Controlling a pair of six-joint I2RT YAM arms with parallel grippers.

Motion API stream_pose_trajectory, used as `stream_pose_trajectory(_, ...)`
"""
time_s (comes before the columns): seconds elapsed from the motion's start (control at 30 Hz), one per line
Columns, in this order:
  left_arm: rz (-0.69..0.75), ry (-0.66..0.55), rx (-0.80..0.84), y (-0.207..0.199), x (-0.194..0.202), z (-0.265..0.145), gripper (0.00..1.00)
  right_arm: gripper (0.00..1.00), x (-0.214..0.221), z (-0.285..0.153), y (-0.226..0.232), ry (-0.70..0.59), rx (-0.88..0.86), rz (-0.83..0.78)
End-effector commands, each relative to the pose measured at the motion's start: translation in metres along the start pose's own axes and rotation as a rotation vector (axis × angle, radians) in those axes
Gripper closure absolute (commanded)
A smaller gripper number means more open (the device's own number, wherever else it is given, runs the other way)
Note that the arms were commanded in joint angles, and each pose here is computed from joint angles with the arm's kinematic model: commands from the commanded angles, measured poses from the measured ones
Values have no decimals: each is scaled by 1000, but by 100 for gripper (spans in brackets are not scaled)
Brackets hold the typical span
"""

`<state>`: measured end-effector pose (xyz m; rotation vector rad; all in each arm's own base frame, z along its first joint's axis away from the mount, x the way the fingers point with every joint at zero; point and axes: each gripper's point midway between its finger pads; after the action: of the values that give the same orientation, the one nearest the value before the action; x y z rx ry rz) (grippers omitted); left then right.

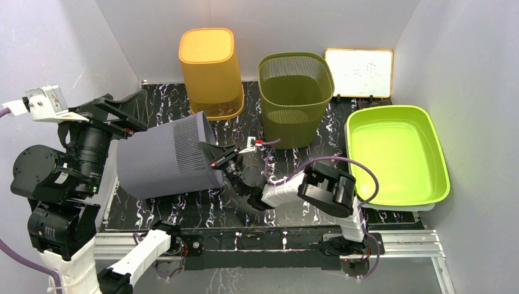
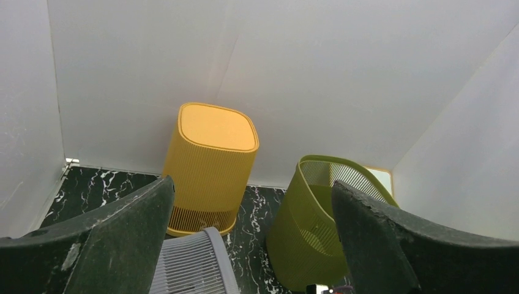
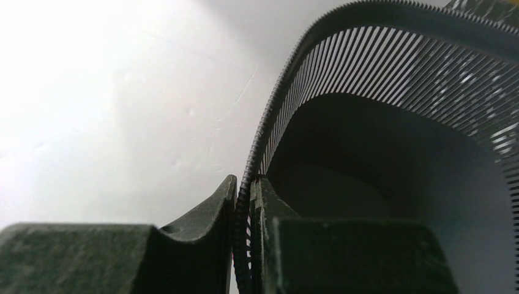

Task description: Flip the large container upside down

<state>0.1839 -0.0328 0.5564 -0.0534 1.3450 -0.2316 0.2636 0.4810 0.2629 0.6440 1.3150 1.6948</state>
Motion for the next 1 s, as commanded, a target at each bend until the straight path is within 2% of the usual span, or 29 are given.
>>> stream_pose_trajectory(0.0,32,-8,15,-3,-10,2,2,100,-1,7,88,34,-285,318)
stream_pose_trajectory(0.1,46,-1,17,-4,-12,5,2,100,-8,8,112,31,-374,404)
stream_pose_trajectory(0.23,46,-2,25,-6,-14,7,2,100,-32,5,119,13,-463,602)
stream_pose_trajectory(0.4,44,21,28,-6,-4,11,2,100,-61,10,70,-36,-415,769)
stream_pose_trajectory(0.63,59,27,14,-3,-3,10,2,100,-127,-7,27,-146,-300,693)
stream_pose_trajectory(0.8,57,35,11,-2,3,11,2,100,-135,-22,-14,-134,-194,673)
stream_pose_trajectory(0.97,54,54,9,-1,13,9,2,100,-146,-43,-61,-175,-67,643)
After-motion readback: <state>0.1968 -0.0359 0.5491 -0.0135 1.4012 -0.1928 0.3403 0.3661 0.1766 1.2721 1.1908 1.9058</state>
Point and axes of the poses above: each gripper's point midway between its finger pads, its own z axis out along the fingers, its own y axis along the line the jaws close on, x = y × z, and after that the axes turned 9 degrees about z, right-handed
